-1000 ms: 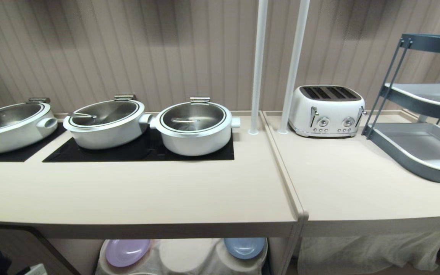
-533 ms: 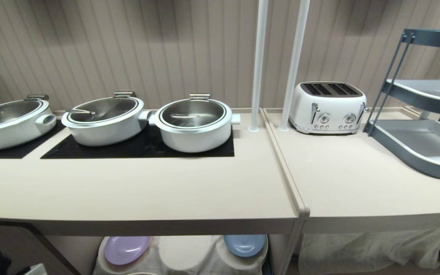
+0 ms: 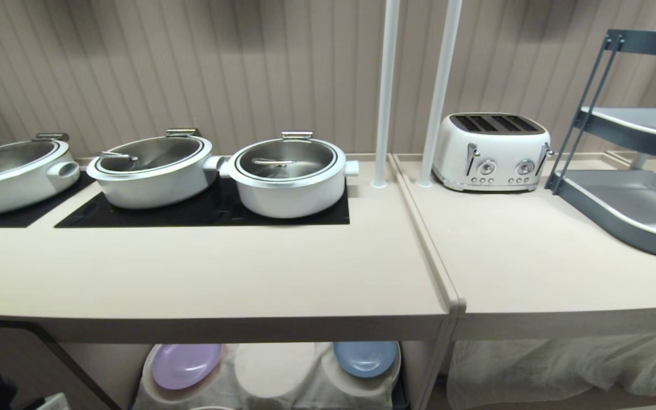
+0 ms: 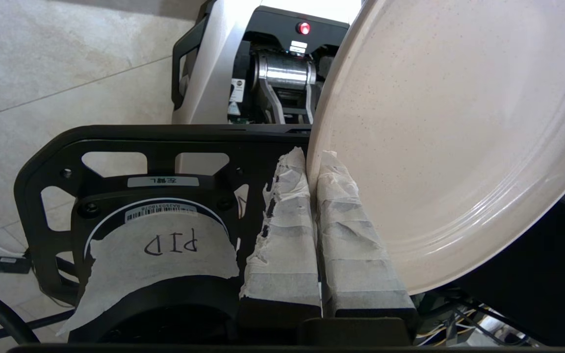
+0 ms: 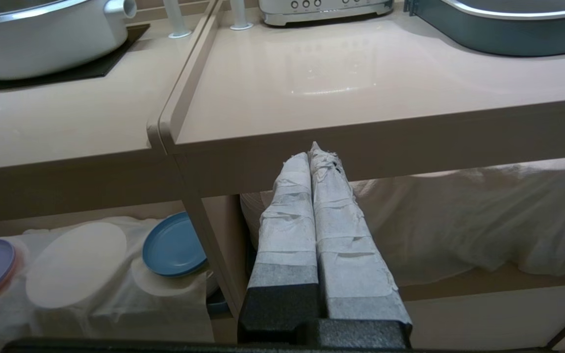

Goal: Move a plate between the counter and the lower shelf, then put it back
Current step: Put the plate in the cupboard

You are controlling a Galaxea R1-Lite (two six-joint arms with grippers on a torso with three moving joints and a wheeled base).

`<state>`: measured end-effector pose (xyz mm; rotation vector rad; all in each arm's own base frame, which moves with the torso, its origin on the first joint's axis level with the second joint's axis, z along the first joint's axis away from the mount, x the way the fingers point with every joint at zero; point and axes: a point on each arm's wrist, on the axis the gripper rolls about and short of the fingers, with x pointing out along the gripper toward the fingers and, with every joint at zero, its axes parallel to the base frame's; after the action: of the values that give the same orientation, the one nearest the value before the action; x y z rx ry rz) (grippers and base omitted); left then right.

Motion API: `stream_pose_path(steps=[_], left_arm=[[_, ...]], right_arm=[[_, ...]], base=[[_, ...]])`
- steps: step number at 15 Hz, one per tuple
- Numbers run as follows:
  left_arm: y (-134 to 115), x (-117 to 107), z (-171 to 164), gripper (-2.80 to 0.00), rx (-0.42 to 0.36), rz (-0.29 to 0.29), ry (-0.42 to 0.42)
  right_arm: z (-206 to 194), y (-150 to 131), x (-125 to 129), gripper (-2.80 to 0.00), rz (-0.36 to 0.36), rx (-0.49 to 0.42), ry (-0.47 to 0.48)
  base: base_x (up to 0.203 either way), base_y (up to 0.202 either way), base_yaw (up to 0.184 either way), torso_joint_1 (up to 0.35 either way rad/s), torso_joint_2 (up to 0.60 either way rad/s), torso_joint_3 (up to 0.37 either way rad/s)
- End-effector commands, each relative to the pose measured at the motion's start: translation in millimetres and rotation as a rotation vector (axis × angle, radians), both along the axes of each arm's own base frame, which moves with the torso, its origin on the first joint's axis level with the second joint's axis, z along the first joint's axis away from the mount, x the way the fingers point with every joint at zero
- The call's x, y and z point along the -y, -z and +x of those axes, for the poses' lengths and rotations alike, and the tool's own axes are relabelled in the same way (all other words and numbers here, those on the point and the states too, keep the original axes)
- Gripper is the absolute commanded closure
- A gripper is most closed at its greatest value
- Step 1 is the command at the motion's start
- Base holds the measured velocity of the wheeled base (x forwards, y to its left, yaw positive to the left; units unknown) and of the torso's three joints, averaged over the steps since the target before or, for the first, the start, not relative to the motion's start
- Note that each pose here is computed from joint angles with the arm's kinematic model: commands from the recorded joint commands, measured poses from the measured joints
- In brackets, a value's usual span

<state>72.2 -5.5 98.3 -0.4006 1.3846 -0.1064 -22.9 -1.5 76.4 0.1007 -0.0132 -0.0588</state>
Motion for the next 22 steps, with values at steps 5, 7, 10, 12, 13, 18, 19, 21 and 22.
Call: stream_pose_path(steps=[5,7,10,12,13,18,19,21,22], left_arm=[[-0.3,0.0,-0.8,0.00,0.002,-0.002,-0.001],[0.0,0.0,-1.1,0.00,0.000,-0.002,-0.001],[0.0,0.0,-1.1,0.00,0.000,-0.002,-0.001],[0.0,0.0,-1.1,0.00,0.000,-0.002,-0.001],[0.0,0.0,-1.1,0.00,0.000,-0.002,-0.001],[0.0,0.0,-1.1,0.00,0.000,-0.002,-0.001],[0.0,0.0,-1.1,0.00,0.000,-0.002,-0.001],[0.2,0.0,-1.4,0.00,-0.001,-0.002,-0.001],[0.0,0.0,-1.1,0.00,0.000,-0.002,-0.001]], right_arm=[[0.1,-0.1,0.0,0.00,0.001,-0.001,0.000],[0.1,-0.1,0.0,0.00,0.001,-0.001,0.000],[0.1,-0.1,0.0,0.00,0.001,-0.001,0.000],[0.1,-0.1,0.0,0.00,0.001,-0.001,0.000],[0.1,-0.1,0.0,0.00,0.001,-0.001,0.000],[0.1,-0.1,0.0,0.00,0.001,-0.001,0.000],[0.1,-0.1,0.0,0.00,0.002,-0.001,0.000],[0.1,-0.1,0.0,0.00,0.002,-0.001,-0.001],[0.1,-0.1,0.0,0.00,0.001,-0.001,0.000]], base=[[0.000,0.000,0.000,-0.143,0.32,0.164],[0.000,0.000,0.000,-0.149,0.32,0.173],[0.000,0.000,0.000,-0.162,0.33,0.173],[0.000,0.000,0.000,-0.167,0.35,0.180],[0.000,0.000,0.000,-0.163,0.35,0.184],[0.000,0.000,0.000,-0.214,0.45,0.245],[0.000,0.000,0.000,-0.243,0.54,0.278],[0.000,0.000,0.000,-0.245,0.55,0.294],[0.000,0.000,0.000,-0.251,0.55,0.295]])
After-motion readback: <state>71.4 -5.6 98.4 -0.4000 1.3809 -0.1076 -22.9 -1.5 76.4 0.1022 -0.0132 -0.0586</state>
